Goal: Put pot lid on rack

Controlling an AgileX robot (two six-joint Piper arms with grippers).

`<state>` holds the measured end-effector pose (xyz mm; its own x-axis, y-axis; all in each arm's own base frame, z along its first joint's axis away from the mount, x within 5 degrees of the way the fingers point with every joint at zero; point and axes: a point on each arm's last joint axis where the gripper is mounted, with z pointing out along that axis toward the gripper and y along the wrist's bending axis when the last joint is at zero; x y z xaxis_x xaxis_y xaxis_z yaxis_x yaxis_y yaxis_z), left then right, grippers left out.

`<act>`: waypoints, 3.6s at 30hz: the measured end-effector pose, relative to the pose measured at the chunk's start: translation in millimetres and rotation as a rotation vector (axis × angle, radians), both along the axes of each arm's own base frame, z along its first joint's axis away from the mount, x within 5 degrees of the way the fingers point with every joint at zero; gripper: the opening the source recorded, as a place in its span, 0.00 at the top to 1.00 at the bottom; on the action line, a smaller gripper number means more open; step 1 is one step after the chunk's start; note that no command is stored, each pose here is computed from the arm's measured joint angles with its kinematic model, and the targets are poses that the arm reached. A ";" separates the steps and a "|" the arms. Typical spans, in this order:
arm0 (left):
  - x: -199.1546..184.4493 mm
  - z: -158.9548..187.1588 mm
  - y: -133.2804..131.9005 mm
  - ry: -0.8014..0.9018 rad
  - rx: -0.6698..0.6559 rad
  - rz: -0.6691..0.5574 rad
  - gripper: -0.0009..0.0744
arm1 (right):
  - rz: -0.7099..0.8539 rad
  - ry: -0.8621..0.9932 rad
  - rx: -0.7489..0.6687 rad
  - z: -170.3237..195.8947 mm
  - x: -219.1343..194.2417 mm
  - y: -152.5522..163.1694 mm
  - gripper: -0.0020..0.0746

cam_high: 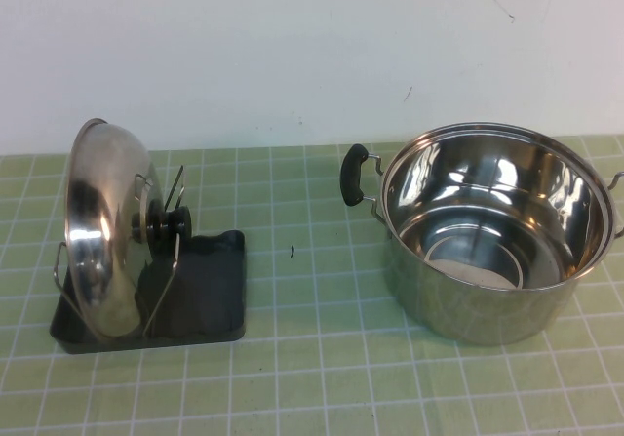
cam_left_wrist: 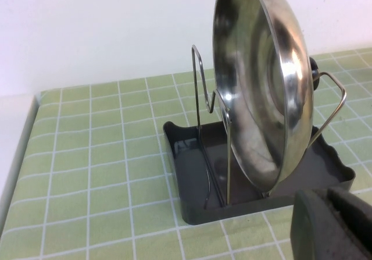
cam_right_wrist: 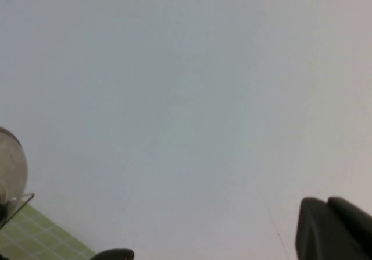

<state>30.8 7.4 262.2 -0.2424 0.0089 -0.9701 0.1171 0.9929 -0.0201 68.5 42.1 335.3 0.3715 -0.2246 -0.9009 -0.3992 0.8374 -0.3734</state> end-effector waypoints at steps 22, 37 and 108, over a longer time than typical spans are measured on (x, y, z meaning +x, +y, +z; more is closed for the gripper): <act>0.0 0.2 0.0 -0.002 0.000 0.000 0.99 | -0.218 0.246 -0.185 -37.3 8.6 -17.1 0.98; 0.0 0.2 0.0 -0.002 0.000 0.000 0.99 | -0.496 0.388 0.063 -122.4 -8.9 -40.2 0.98; 24.0 -61.8 -11.9 -0.082 -0.054 0.048 0.99 | -0.513 0.636 0.232 -166.3 -16.6 -41.9 0.98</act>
<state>54.8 -4.5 200.4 -0.1614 -0.0534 -0.9854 0.0732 0.9951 -0.0659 51.9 0.2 169.0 -0.3184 -0.0103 -0.9479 -0.0251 0.9997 -0.0024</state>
